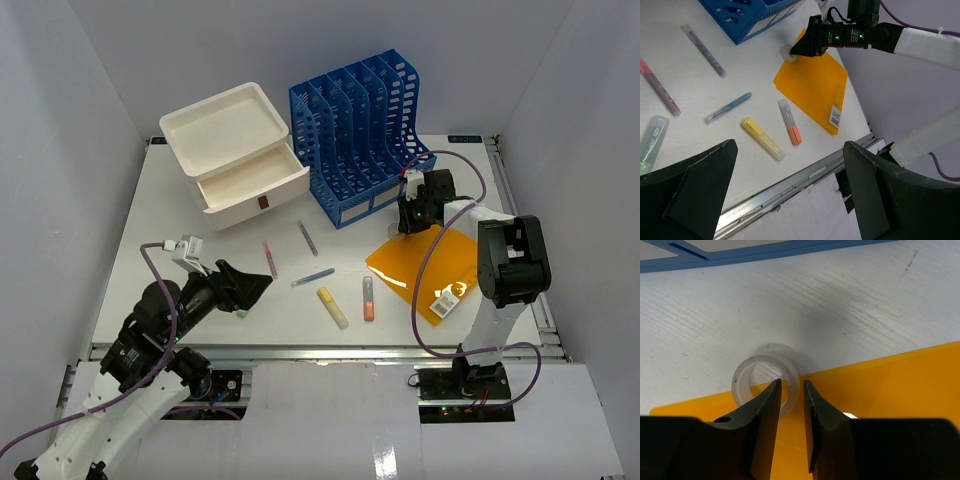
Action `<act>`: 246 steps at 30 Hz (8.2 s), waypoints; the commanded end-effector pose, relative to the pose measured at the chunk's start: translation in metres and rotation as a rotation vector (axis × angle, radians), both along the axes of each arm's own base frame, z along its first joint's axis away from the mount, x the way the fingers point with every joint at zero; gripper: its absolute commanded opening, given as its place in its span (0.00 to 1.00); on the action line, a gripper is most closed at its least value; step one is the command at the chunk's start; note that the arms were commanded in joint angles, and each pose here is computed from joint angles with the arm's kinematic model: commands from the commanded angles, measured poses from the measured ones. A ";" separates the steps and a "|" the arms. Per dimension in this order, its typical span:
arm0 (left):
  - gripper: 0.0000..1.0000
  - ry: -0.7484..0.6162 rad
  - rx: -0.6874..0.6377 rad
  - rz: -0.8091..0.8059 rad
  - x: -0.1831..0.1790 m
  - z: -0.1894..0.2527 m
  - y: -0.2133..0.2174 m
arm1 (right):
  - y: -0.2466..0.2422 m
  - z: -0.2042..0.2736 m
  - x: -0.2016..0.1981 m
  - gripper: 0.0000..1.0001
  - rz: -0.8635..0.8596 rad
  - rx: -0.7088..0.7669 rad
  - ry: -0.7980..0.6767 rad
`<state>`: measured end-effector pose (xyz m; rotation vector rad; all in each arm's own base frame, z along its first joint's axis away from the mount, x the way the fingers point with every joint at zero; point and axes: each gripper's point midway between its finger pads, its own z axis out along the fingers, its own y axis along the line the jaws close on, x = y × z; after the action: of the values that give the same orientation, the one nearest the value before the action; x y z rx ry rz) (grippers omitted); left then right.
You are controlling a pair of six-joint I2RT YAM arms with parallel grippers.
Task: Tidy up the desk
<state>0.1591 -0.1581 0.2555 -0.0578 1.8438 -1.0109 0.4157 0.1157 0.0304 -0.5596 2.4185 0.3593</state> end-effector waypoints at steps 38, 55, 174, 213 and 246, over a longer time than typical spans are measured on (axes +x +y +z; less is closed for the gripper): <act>0.98 -0.117 -0.233 -0.018 -0.025 0.093 0.009 | 0.312 0.299 0.014 0.13 0.518 0.193 -0.692; 0.97 -0.047 -0.134 -0.064 -0.008 0.062 -0.012 | 0.298 0.327 -0.007 0.78 0.515 0.189 -0.762; 0.67 -0.023 0.501 0.740 0.329 -0.087 0.063 | 0.006 0.170 -0.197 0.59 0.614 0.580 -0.566; 0.00 -0.002 0.359 0.580 0.228 -0.091 0.016 | 0.005 0.171 -0.197 0.60 0.606 0.565 -0.572; 0.98 0.198 0.143 -0.164 0.041 -0.090 -0.039 | 0.054 0.105 -0.178 0.91 0.485 0.077 -0.162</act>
<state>0.2524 -0.1978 0.2130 0.1357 1.9094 -0.8636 0.2197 0.1647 0.1346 -1.1957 1.9687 0.7104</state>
